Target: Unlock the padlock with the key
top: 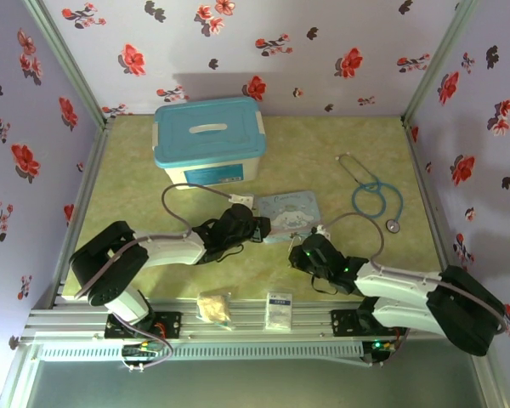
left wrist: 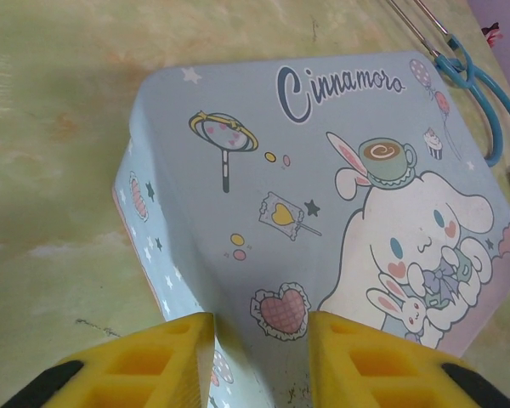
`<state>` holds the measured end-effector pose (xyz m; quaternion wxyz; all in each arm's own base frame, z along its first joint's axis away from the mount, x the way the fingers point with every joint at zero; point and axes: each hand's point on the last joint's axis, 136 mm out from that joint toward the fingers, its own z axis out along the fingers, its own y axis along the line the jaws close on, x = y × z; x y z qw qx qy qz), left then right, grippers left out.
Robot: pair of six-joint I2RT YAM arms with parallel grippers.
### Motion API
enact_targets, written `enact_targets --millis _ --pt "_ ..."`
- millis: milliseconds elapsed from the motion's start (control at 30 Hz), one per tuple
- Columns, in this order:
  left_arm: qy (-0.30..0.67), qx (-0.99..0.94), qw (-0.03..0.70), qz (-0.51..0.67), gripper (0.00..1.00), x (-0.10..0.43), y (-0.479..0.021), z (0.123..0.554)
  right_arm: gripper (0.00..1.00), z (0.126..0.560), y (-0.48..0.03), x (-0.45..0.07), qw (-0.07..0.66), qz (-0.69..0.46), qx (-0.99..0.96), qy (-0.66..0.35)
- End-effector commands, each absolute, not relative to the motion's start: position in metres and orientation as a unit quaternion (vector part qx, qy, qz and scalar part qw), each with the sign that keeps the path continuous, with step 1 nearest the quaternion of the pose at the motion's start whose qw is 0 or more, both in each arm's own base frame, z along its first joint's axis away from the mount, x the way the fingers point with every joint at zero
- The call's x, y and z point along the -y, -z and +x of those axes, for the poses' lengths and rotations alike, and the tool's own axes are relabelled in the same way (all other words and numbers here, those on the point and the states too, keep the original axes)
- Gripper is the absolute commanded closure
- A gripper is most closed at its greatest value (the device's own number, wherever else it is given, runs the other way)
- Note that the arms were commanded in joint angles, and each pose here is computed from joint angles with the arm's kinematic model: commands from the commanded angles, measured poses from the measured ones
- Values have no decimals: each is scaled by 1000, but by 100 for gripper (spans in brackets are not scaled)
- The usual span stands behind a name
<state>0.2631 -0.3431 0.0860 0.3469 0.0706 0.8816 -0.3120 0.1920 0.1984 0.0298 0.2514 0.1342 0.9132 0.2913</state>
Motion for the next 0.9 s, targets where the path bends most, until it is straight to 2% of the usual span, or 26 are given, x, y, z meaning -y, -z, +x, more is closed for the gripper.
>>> enact_targets --millis 0,167,433,700,733,867 --pt "251 -917 301 70 67 325 -42 252 88 205 -34 -175 302 183 -894 -276" --pt "276 -907 312 65 67 336 -56 256 90 210 -39 -169 338 173 -881 -281" --pt "273 -911 303 66 67 341 -47 258 90 217 -26 -166 324 176 -892 -262" --pt "308 -897 312 49 66 349 -64 260 92 227 -36 -163 352 186 -877 -268" --pt "314 -893 317 49 64 352 -72 262 92 226 -36 -164 349 180 -881 -265" --pt "344 -870 347 59 45 369 -116 273 92 223 -29 -167 333 162 -893 -257"
